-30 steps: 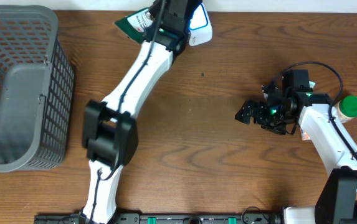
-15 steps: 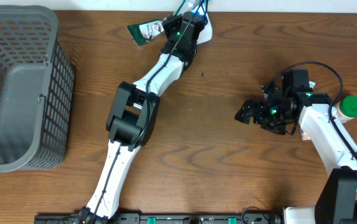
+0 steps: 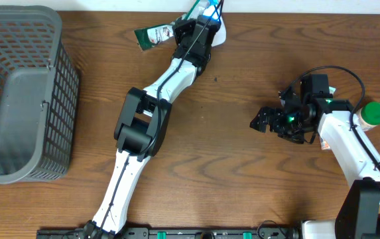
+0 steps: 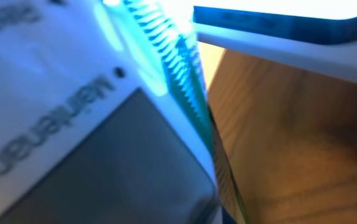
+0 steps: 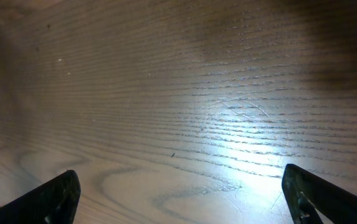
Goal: Scan the item barcode
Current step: 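Hold the green packet's barcode in front of the scanner with the left gripper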
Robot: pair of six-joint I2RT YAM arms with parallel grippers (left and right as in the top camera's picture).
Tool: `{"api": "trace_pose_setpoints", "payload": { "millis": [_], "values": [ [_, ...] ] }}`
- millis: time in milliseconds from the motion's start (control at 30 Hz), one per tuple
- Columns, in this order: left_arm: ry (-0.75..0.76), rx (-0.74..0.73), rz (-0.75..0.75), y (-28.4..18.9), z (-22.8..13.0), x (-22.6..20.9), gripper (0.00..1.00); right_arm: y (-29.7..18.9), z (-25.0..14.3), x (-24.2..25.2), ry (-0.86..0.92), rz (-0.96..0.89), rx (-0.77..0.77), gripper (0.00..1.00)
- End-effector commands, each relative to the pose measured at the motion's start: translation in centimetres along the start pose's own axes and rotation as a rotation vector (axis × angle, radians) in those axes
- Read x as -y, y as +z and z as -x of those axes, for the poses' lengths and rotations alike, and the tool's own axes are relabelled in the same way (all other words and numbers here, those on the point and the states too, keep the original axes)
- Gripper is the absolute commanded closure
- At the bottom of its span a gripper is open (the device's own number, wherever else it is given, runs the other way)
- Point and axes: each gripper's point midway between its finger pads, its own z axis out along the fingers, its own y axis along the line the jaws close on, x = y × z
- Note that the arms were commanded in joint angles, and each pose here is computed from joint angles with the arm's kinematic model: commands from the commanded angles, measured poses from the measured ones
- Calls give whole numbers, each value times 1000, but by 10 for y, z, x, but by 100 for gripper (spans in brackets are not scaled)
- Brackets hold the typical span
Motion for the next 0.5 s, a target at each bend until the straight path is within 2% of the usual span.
{"api": "trace_pose_setpoints", "payload": {
  "millis": [0,367,467],
  "values": [
    [40,-22,-12,-1,-2,14,93,-3,2,-4,-14,14,10,1],
    [51,-24,-20,-1,-3,20,93,-3,2,-4,-14,14,10,1],
    [21,-24,21,-1,-1,9,93,-3,2,-4,-14,14,10,1]
  ]
}}
